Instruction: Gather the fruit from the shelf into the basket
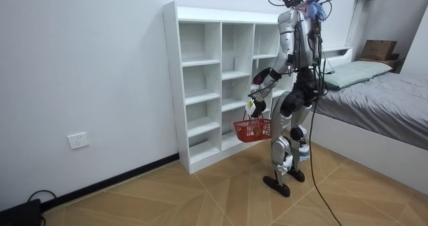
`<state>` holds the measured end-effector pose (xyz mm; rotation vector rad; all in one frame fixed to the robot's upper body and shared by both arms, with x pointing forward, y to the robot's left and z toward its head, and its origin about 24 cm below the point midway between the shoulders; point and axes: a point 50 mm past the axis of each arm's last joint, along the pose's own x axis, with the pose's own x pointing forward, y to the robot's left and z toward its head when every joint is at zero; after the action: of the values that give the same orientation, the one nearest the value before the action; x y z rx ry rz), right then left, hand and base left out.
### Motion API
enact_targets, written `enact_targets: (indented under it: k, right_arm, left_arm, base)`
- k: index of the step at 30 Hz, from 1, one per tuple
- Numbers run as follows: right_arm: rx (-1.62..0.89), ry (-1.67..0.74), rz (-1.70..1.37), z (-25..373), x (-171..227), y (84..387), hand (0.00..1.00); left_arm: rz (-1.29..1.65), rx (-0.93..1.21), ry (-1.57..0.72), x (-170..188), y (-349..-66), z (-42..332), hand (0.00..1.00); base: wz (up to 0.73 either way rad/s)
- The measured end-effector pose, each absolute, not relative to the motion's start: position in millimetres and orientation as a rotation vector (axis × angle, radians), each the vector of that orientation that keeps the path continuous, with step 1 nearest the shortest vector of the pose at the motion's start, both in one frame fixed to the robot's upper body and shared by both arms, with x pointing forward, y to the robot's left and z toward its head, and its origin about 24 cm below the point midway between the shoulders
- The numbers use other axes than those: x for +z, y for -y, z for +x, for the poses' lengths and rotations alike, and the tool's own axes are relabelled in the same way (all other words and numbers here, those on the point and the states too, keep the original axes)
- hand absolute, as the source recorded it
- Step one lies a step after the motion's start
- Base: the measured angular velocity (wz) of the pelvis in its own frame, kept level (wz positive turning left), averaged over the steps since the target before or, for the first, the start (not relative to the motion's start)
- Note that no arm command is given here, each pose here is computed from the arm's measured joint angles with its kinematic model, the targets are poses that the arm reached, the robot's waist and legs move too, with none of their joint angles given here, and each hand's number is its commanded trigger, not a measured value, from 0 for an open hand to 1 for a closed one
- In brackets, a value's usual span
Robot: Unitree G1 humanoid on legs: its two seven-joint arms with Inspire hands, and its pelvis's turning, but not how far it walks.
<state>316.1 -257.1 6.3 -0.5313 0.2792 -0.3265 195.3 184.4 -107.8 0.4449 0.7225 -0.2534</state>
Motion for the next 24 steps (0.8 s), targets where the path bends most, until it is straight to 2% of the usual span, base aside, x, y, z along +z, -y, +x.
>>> enact_targets:
  k: [24]
  right_arm:
    - [-0.317, -0.28, -0.56, 315.9, 7.2, 260.0, 1.0]
  left_arm:
    - [0.426, -0.266, -0.726, -108.6, -180.7, 196.1, 1.0]
  base:
    - [0.0]
